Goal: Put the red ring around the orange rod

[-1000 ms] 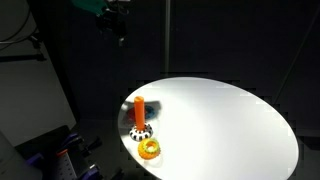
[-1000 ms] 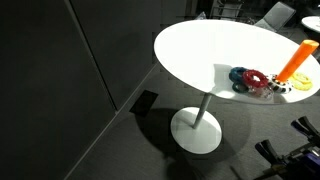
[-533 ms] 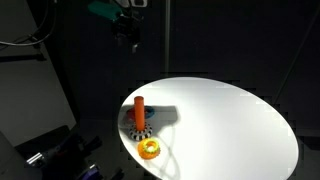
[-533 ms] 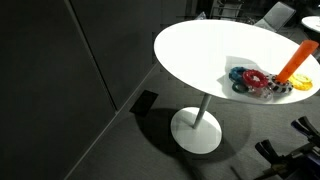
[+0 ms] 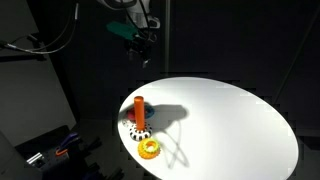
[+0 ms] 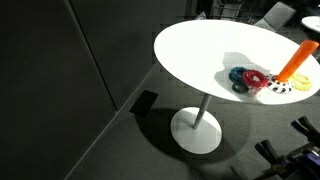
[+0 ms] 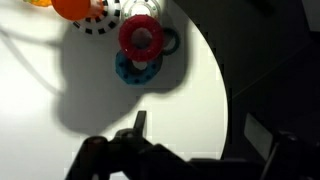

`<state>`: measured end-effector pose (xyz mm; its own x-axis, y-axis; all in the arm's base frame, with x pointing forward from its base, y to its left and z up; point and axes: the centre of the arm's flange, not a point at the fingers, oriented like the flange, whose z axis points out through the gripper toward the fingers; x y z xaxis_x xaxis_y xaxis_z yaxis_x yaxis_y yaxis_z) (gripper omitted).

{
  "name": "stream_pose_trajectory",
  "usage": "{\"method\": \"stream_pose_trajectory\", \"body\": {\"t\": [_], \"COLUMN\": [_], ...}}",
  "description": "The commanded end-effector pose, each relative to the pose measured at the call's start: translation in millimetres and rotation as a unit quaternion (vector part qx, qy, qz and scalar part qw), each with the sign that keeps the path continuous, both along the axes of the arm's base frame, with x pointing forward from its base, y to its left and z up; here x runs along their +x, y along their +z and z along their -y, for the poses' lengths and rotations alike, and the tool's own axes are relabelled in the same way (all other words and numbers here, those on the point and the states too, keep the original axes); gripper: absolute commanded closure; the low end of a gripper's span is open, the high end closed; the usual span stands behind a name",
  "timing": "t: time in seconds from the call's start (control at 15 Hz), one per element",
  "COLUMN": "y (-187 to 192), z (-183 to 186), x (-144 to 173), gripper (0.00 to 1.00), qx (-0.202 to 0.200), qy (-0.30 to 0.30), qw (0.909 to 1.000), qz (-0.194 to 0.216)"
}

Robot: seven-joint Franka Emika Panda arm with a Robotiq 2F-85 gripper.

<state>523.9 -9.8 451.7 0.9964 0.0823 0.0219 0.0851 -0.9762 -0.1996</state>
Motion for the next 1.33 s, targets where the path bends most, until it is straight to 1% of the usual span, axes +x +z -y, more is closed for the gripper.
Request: {"method": "stream_pose_trajectory", "body": {"t": [0.0,0.33,0.4,0.53,0.8,1.0,1.27], "y": [-15,-35,-35,-38,-38,-53,-72], "z": [-10,-19,-19,-20,-21,-27,-45], "x": [6,0,2,2,2,1,-9], "gripper": [0.00,0.00,0.00,0.00,0.00,0.00,0.00], "qx": [-0.028,-0.068,-0.054,-0.060,-0.061,-0.061,-0.078], "qy": [0.031,0.064,0.052,0.058,0.058,0.054,0.035], "qw": [0.9989,0.9950,0.9966,0.9958,0.9958,0.9955,0.9948], "qz": [-0.020,-0.036,-0.034,-0.037,-0.037,-0.047,-0.055]}}
